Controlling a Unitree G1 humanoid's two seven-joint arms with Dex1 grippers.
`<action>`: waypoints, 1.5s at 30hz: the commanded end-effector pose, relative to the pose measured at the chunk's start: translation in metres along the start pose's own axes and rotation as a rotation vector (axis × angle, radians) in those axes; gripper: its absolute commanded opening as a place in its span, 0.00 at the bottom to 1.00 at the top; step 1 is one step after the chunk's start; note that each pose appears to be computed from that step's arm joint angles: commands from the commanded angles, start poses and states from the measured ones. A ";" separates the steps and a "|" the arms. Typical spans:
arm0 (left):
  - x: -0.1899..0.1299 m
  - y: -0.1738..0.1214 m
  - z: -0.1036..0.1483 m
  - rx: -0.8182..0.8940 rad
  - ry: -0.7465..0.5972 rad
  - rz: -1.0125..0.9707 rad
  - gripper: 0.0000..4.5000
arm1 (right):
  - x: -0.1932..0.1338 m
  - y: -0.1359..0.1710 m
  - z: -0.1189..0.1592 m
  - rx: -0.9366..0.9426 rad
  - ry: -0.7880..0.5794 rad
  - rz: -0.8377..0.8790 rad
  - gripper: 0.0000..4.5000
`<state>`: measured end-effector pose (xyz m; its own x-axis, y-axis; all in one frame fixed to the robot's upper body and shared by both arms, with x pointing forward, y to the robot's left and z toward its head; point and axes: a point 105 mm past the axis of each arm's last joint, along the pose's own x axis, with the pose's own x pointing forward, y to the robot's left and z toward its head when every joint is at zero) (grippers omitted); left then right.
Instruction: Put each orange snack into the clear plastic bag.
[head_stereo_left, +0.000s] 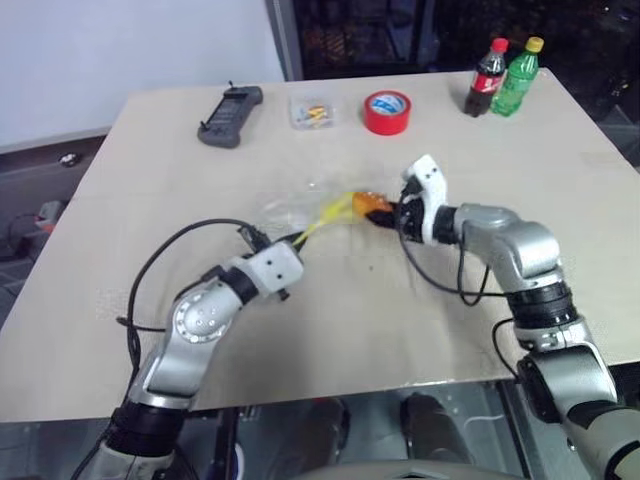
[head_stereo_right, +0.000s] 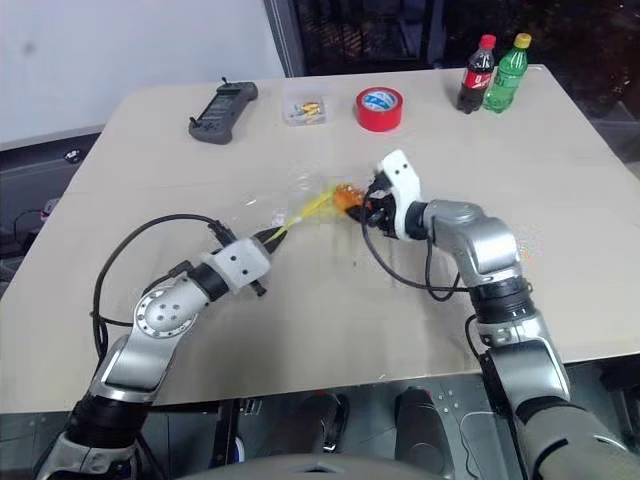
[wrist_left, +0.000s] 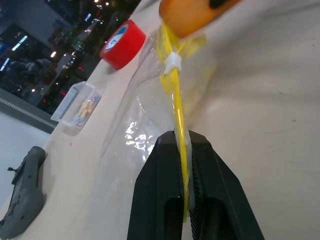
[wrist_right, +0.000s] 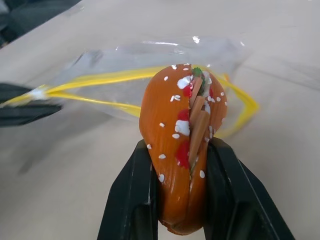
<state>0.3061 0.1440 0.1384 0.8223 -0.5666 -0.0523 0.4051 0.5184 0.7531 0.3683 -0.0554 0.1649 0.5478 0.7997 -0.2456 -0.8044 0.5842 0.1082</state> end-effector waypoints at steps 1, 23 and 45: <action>-0.002 0.010 0.019 0.020 -0.085 0.030 0.00 | -0.004 -0.001 0.007 0.006 -0.030 -0.001 0.22; -0.005 -0.006 0.022 -0.016 -0.125 -0.067 0.00 | 0.033 0.032 0.000 -0.042 -0.040 0.114 0.22; 0.006 0.004 0.018 -0.075 -0.109 -0.009 0.00 | 0.035 -0.003 0.011 -0.468 -0.157 -0.334 0.22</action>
<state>0.3046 0.1319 0.1433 0.7699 -0.6378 -0.0222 0.4776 0.5526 0.6830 0.3984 -0.0374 0.1545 0.8111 0.5773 -0.0946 -0.5709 0.7459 -0.3431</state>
